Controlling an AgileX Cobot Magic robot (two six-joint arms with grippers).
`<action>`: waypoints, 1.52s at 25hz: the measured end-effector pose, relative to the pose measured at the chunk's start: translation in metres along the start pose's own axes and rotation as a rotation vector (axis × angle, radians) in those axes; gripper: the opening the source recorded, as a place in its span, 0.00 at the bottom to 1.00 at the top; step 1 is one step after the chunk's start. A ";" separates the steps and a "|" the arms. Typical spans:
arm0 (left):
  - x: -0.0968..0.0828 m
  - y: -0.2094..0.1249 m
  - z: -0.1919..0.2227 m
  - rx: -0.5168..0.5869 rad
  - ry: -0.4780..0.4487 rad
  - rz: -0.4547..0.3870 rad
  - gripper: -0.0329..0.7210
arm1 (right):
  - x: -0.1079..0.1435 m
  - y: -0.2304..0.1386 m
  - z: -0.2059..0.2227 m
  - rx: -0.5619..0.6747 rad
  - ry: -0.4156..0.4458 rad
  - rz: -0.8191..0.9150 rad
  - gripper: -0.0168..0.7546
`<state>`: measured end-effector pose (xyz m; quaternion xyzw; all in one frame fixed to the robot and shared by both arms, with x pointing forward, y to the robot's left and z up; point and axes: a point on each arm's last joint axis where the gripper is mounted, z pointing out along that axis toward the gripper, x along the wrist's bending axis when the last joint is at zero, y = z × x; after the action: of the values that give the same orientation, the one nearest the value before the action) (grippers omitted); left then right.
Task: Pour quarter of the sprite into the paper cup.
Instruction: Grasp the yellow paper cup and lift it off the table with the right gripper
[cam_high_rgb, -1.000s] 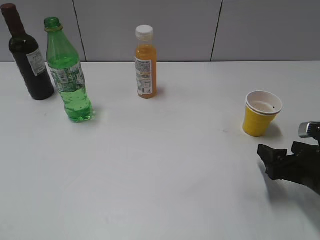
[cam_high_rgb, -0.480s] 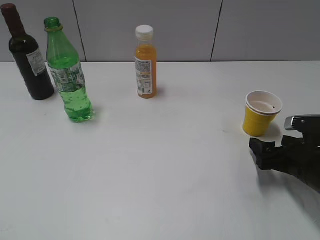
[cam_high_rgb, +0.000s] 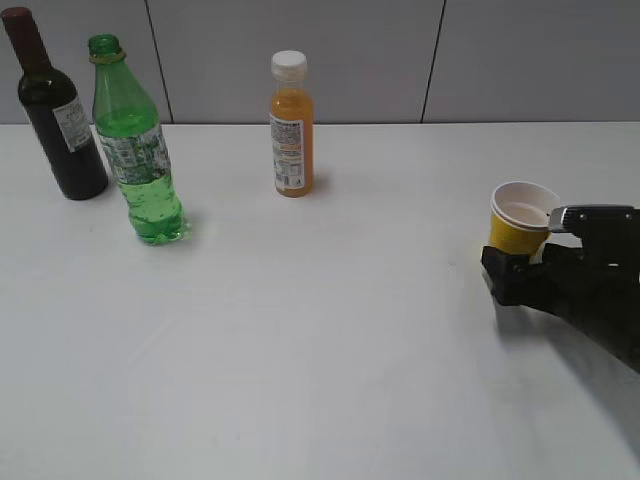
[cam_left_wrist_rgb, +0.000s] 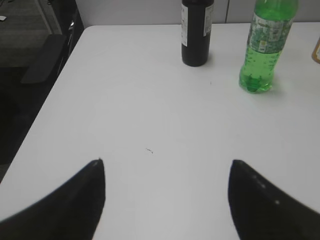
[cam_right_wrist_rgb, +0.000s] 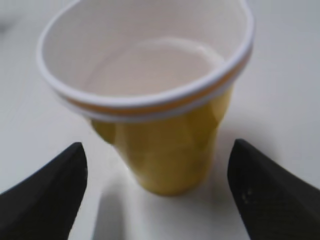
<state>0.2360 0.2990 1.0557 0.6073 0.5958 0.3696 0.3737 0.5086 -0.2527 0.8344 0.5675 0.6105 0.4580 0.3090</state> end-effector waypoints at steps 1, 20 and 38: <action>0.000 0.000 0.000 0.000 0.000 0.000 0.82 | 0.000 0.001 0.003 -0.008 0.005 0.001 0.89; 0.000 0.000 0.000 0.000 0.000 0.000 0.82 | -0.002 0.002 0.029 -0.043 0.001 -0.022 0.89; 0.000 0.000 0.000 0.000 0.000 0.000 0.82 | -0.004 -0.003 0.041 -0.045 0.000 -0.067 0.88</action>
<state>0.2360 0.2990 1.0557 0.6073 0.5958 0.3696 0.3737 0.5442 -0.2479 0.8150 0.5396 0.6189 0.4610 0.3367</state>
